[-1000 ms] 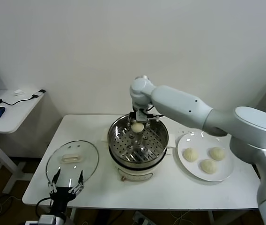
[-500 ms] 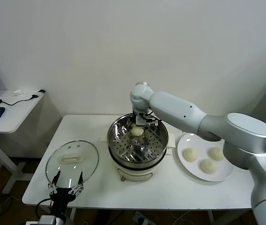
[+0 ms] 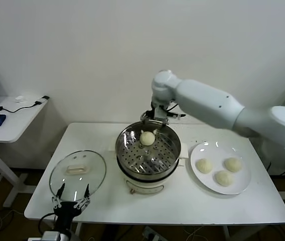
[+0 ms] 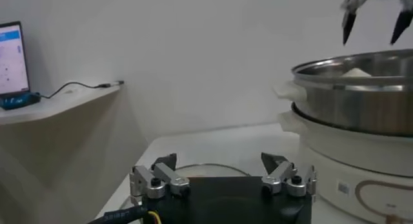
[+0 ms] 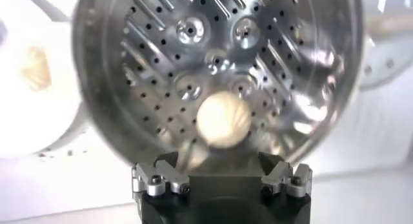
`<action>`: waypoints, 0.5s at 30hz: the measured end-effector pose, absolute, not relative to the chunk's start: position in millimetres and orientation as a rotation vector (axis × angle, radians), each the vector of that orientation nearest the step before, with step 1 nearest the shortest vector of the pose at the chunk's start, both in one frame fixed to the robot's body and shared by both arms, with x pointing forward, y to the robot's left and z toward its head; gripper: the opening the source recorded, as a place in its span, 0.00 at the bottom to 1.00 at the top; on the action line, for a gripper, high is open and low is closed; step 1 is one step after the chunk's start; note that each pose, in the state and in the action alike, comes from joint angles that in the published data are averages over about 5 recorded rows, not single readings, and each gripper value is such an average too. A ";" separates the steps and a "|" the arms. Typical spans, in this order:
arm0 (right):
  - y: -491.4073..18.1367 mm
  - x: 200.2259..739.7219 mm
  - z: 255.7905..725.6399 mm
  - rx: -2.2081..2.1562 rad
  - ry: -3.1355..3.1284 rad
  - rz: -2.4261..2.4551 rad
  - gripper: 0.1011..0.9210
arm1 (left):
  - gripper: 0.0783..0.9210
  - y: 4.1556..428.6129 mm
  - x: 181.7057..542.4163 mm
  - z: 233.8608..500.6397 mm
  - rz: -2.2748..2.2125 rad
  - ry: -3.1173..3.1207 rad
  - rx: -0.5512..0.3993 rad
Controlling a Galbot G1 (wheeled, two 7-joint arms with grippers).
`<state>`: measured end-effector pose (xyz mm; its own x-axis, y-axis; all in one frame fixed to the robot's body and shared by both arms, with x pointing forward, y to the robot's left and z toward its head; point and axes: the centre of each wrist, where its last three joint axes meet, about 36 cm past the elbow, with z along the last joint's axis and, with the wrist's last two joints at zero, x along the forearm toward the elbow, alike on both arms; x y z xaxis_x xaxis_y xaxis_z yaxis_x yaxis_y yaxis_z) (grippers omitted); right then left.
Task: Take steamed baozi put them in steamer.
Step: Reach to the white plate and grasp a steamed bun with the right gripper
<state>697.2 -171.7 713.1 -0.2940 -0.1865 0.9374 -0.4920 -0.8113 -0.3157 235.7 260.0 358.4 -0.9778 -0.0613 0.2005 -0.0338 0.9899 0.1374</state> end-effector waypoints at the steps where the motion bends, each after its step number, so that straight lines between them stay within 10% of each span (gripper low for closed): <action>1: -186.3 695.3 714.9 1.699 -0.929 2.158 0.88 | 0.88 259.8 235.9 358.9 -0.197 -2.930 0.070; 15: -342.3 666.7 639.9 1.393 -1.403 1.459 0.88 | 0.88 256.2 236.6 359.2 -0.185 -2.935 0.059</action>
<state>666.7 -342.3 639.9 -0.2040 -0.1991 0.9585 -0.9499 -0.1965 -0.2429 236.6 256.2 359.2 -0.9793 -0.0518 0.1955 -0.0269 0.9914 0.1281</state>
